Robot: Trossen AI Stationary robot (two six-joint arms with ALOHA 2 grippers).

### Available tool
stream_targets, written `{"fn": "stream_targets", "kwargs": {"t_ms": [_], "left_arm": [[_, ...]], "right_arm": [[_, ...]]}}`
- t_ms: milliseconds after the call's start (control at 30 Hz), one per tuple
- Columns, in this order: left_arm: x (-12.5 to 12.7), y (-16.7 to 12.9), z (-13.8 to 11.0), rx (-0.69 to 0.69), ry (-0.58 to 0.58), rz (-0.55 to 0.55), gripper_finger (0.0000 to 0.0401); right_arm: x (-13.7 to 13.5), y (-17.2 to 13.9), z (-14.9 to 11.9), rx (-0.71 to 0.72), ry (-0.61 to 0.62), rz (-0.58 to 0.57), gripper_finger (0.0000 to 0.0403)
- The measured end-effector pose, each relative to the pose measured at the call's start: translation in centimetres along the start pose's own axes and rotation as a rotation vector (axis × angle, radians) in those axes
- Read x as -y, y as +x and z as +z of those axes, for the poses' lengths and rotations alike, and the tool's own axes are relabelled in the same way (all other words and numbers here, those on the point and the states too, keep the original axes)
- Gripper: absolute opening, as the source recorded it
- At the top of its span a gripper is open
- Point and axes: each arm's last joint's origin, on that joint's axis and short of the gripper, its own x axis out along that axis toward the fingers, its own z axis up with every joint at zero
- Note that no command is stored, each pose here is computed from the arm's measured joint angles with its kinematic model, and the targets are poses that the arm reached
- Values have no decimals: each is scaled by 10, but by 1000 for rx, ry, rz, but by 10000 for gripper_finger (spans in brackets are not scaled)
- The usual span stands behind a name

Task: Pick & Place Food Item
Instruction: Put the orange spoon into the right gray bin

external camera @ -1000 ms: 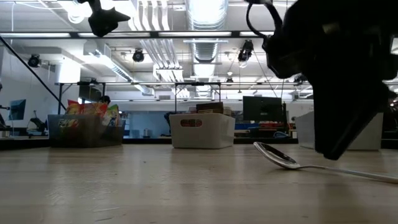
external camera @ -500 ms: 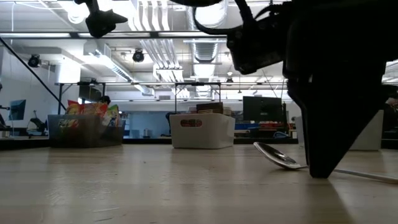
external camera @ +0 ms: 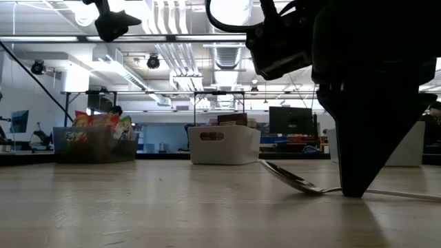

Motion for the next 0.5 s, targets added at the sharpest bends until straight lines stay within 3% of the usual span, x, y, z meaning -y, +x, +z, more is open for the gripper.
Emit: {"fn": "stream_targets", "kwargs": {"t_ms": [267,500], "left_arm": [[0,0,0,1,-4,0,354],[1,0,1,15,-31,-7,354]], "right_arm": [[10,-19,2,47,17,-13,9],[37,-60,10,88,80,7,8]]}}
